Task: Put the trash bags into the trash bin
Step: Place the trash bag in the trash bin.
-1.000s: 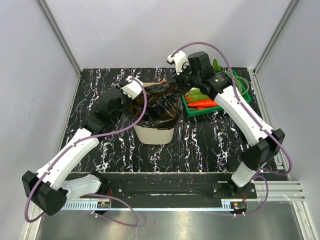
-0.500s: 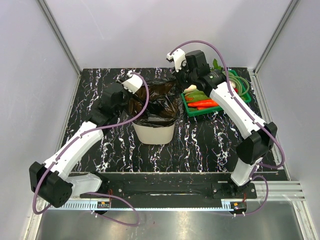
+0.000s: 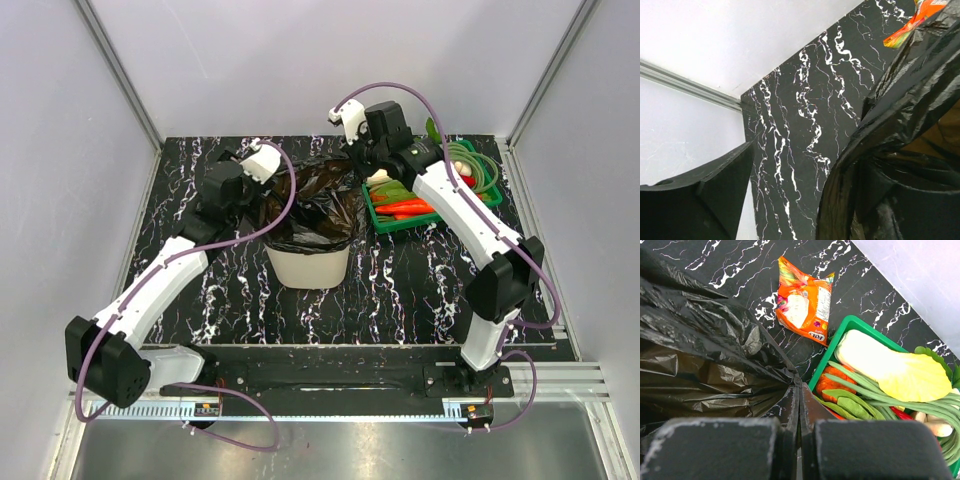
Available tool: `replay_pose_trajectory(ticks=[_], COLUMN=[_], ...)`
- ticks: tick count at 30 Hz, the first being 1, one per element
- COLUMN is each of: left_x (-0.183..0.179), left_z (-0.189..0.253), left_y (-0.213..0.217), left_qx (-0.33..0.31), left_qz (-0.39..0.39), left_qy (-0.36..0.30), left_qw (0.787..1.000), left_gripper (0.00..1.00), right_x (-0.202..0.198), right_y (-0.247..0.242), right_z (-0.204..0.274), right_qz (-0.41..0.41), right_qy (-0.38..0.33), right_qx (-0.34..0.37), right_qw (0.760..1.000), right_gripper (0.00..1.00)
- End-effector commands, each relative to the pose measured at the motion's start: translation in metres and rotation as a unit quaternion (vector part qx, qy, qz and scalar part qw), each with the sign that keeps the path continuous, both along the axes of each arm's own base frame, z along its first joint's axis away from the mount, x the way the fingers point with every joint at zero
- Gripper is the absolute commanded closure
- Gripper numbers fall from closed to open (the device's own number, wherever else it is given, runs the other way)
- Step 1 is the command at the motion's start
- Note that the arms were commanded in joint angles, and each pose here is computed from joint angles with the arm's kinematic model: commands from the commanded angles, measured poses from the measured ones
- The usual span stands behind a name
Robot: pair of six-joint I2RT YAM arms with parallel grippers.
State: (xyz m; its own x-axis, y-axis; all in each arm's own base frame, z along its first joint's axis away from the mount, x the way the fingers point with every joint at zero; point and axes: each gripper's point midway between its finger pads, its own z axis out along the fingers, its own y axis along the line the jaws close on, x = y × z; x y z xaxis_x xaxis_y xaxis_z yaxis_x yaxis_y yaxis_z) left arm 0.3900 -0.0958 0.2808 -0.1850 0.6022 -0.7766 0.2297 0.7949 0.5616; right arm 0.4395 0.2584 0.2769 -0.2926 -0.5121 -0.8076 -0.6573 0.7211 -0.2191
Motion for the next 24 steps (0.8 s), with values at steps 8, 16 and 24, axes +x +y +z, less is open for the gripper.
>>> replay_pose_trajectory(ticks=[8, 16, 24], left_x=[0.006, 0.006, 0.003], left_z=[0.003, 0.026, 0.058], left_y=[0.005, 0.004, -0.009], left_qx=[-0.007, -0.05, -0.139], left_qz=[-0.003, -0.005, -0.039], left_qy=[-0.005, -0.038, -0.056], left_qw=[1.0, 0.998, 0.988], left_gripper=[0.02, 0.01, 0.01], right_x=[0.004, 0.002, -0.002], right_y=[0.005, 0.009, 0.011], right_z=[0.0, 0.002, 0.016], right_qz=[0.023, 0.038, 0.045], right_qy=[-0.013, -0.013, -0.022], right_qx=[0.002, 0.011, 0.024], right_qw=[1.0, 0.999, 0.998], right_gripper=[1.0, 1.0, 1.0])
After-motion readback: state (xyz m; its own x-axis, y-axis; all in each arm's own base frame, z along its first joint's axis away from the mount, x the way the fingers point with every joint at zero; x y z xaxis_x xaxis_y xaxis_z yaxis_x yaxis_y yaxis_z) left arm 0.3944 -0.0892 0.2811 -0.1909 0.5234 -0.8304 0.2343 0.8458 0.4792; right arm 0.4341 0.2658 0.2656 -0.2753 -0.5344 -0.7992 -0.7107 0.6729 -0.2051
